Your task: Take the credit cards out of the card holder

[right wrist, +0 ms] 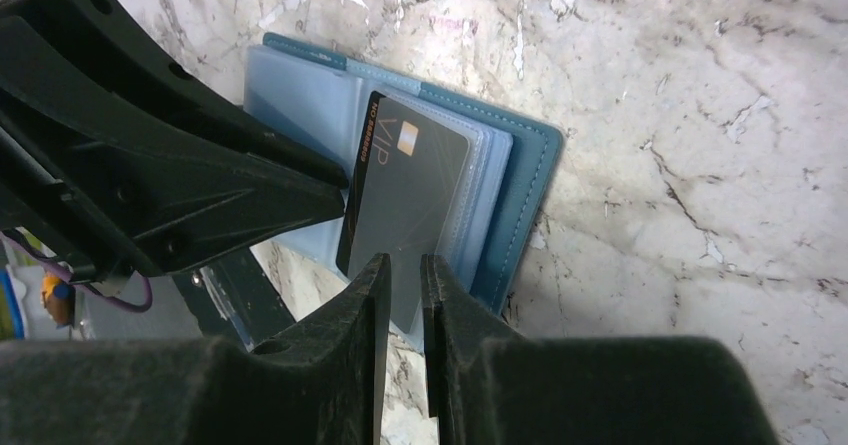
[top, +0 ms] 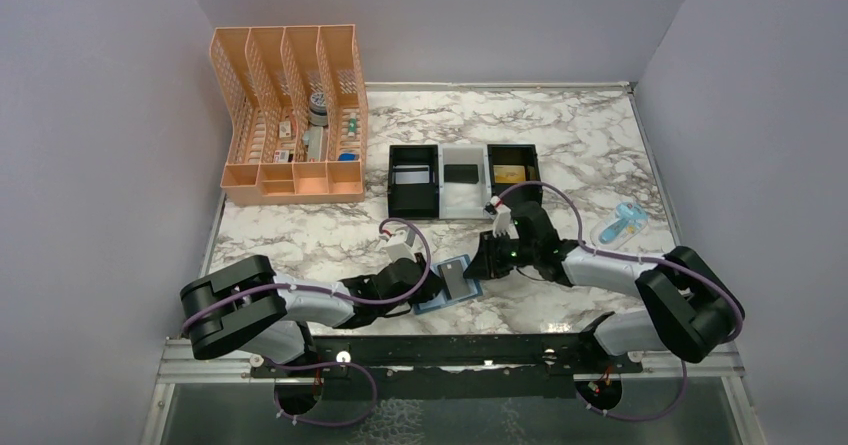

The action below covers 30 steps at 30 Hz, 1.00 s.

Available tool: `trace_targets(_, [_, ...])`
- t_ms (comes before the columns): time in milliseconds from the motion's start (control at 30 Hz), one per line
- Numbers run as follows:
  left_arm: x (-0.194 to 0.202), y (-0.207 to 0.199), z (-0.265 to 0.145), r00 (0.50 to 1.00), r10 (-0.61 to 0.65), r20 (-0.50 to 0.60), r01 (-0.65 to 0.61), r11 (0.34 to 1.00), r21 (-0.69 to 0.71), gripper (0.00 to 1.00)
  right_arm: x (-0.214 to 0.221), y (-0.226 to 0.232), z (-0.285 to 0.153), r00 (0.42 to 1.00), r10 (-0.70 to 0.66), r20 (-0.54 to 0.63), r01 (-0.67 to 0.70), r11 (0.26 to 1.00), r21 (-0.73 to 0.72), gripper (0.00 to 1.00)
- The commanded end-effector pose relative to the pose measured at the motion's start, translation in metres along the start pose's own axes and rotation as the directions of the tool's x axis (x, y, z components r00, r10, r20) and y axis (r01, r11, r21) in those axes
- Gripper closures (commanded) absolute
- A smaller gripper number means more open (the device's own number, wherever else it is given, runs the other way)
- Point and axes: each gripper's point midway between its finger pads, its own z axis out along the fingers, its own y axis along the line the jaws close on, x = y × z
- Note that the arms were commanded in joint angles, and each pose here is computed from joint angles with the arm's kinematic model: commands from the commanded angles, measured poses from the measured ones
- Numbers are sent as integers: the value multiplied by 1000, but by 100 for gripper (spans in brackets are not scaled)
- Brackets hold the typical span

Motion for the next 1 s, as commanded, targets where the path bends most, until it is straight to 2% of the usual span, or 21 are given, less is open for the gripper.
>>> trace_targets(0, [0,-4,-2,1000,-12,-3,12,1000,17,76,-4,11,2,999,-39,20,40,997,-67,81])
trace_targets(167, [3,-7,-1,1000,10,-21,-9,1000,29,65,10,-4,9,1000,-10,-24,10,1000,-21,82])
trace_targets(400, [2,7,-3,999,-40,9,39,999,5,62,34,-27,13,996,71,-62,-68,996,60,84])
trace_targets(533, [5,7,0,999,-41,2,41,999,6,64,40,-26,12,993,96,-66,-93,995,48,85])
trace_targets(767, [0,1,3,999,-38,22,38,999,18,77,39,-23,11,992,106,-69,-103,994,44,85])
trace_targets(933, [-6,-19,4,999,-40,26,38,997,63,99,44,-25,12,989,114,-90,-110,993,46,85])
trace_targets(967, [-6,-22,4,999,-38,24,36,997,71,100,43,-25,12,990,115,-86,-111,993,49,85])
